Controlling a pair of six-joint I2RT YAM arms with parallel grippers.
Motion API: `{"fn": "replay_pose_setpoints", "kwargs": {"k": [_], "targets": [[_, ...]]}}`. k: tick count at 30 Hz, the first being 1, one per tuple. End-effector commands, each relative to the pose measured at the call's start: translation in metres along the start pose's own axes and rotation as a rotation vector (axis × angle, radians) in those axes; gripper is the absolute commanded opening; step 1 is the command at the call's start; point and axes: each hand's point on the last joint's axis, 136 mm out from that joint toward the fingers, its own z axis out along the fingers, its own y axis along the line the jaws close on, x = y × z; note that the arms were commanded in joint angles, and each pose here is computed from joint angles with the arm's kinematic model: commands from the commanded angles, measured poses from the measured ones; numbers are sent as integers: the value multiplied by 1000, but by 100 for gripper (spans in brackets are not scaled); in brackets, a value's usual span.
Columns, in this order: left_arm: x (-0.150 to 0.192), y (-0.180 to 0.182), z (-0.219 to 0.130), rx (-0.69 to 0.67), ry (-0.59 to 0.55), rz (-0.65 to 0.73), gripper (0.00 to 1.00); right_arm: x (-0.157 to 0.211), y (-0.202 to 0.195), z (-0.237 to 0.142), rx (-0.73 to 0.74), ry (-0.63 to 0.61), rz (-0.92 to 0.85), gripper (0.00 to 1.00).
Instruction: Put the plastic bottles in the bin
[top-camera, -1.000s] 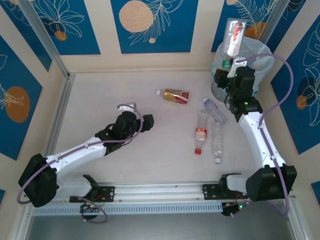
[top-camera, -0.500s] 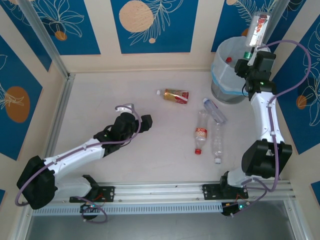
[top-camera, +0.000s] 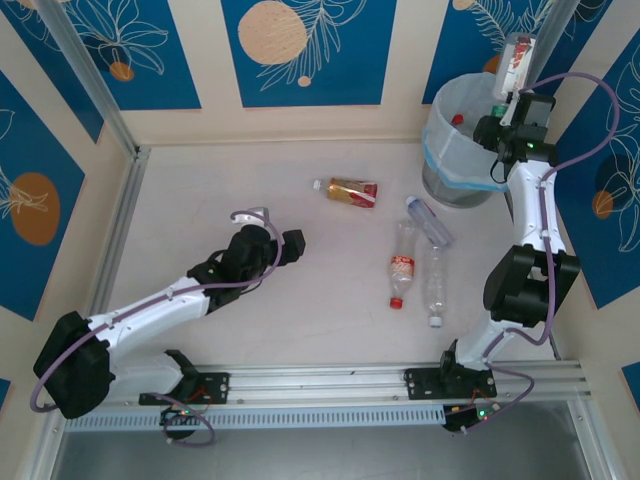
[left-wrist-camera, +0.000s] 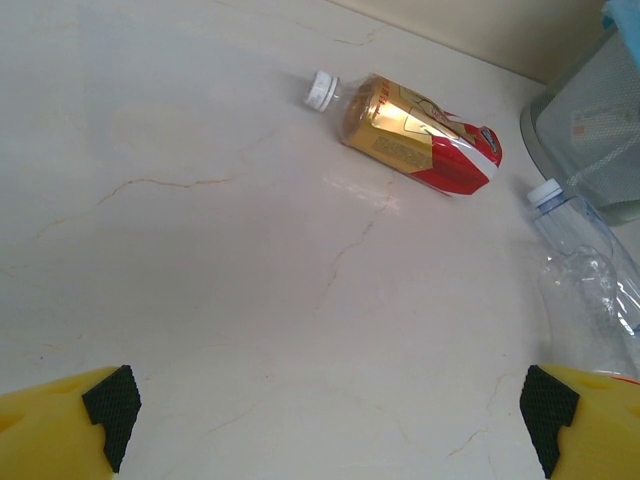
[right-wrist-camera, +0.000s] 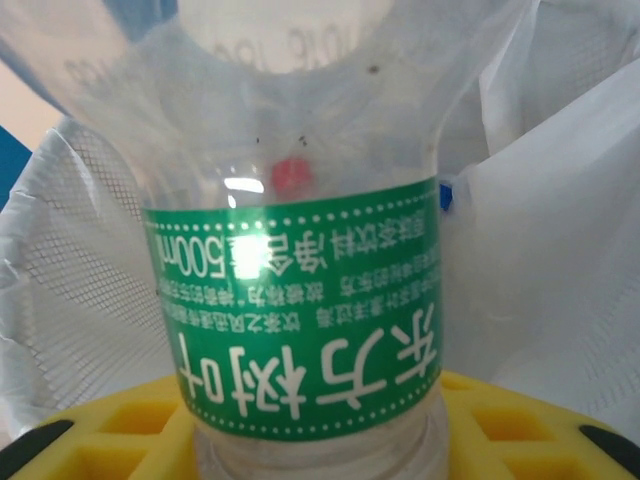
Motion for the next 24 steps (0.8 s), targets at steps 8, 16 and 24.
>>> {"fn": "replay_pose_setpoints", "kwargs": {"k": [8, 16, 24], "targets": [[-1, 2, 1, -1, 3, -8, 99, -9, 9, -10, -22, -13, -7, 57], [2, -11, 3, 69, 25, 20, 99, -20, 25, -35, -56, -62, -9, 62], [6, -38, 4, 204, 57, 81, 99, -12, 45, -75, -101, -97, 3, 69]]}}
